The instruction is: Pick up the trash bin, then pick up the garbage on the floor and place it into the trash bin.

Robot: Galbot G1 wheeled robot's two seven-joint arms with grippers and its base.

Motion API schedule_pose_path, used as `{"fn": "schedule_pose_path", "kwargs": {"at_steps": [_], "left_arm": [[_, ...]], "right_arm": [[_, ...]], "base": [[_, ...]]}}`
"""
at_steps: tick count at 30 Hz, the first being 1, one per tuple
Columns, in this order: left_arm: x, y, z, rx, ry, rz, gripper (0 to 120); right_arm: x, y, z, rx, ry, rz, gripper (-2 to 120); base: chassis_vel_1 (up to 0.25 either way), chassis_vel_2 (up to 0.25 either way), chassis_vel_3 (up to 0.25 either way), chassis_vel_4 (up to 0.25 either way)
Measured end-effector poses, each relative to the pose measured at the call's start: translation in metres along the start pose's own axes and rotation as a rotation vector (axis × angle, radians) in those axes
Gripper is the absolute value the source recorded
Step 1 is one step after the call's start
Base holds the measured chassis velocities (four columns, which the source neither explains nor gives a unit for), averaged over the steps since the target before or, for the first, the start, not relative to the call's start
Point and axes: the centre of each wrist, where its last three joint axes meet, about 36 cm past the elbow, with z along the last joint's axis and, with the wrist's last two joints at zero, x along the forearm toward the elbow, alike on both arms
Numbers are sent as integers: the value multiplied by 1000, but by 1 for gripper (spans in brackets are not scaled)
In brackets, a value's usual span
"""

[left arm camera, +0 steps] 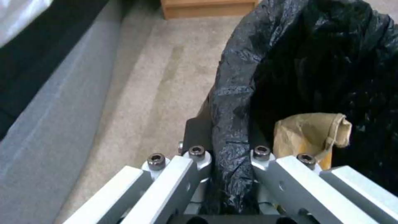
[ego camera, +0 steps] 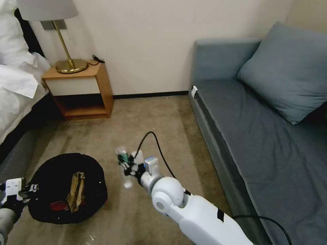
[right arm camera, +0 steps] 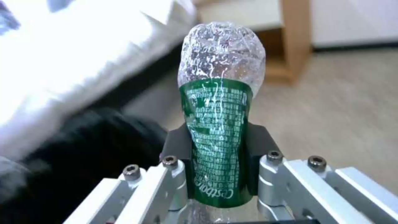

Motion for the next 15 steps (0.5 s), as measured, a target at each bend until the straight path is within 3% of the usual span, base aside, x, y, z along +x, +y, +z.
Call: {"fn": "schedule_pose_path", "kwargs": {"at_steps": [4,9,15], "left_arm": [[1,-4,5,-1,10,3,5],[1,-7,5,0,9,8,5],[2,-8,4,-1,8,9,5]], "right_arm": [[-23,34,-15,0,-106,-122,21],[-45,72,-16,-4,-131,-222,21],[-58,85,3,40,-99,-252,21]], "base": [[0,0,0,0],[0,0,0,0],[0,0,0,0]]}}
